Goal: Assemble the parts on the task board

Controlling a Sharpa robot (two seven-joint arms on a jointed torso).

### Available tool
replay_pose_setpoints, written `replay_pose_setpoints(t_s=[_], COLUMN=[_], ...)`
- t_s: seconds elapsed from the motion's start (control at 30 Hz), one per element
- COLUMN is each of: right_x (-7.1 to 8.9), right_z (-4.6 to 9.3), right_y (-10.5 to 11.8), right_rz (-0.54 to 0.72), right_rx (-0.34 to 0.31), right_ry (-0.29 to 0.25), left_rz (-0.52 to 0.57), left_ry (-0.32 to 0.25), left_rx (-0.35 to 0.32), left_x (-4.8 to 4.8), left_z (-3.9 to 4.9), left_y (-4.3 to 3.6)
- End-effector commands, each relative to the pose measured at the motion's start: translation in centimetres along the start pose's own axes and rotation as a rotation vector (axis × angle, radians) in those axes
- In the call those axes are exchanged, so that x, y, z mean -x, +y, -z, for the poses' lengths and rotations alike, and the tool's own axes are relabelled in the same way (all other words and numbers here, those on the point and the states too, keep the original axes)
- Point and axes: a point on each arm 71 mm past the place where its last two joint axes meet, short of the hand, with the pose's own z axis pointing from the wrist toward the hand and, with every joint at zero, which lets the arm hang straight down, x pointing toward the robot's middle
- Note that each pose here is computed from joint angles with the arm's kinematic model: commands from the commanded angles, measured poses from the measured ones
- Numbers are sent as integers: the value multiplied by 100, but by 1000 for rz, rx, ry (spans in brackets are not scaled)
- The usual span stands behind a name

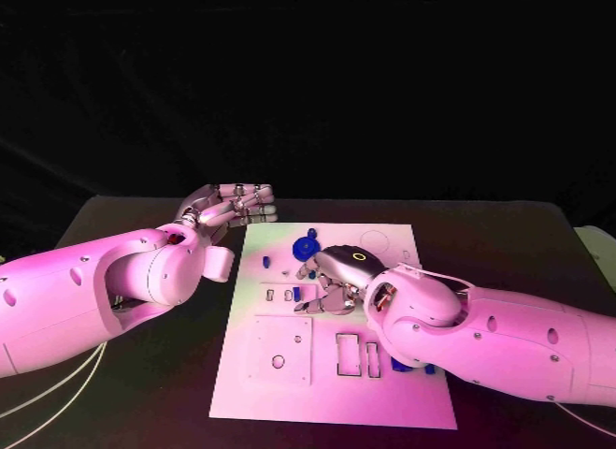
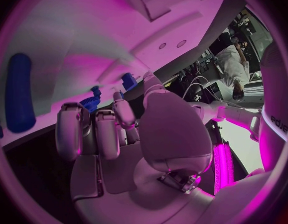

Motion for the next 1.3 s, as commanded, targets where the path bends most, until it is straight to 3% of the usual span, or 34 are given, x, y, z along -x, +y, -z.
replay_pose_setpoints(t_s=[0.03, 0.2, 0.37, 0.53, 0.7, 0.97, 1.3], right_x=[185, 468, 798, 968, 1036, 1057, 1059], right_z=[73, 204, 366, 523, 628, 687, 718], right_y=[3, -215, -611, -891, -1058, -1164, -1243], right_rz=[-120, -290, -420, -452, -461, -458, -443], right_rx=[83, 78, -20, -98, -150, -189, -221], right_ry=[-106, -149, -222, -269, -286, -279, -276], left_rz=[-41, -132, -279, -431, -633, -911, -1078], left_ry=[64, 133, 257, 341, 376, 342, 398], left_rx=[19, 56, 149, 239, 339, 484, 630], left_x=[-23, -11, -21, -64, -107, -162, -321], left_z=[-9, -25, -19, -13, -60, -134, -160], left_y=[13, 49, 127, 178, 184, 250, 378])
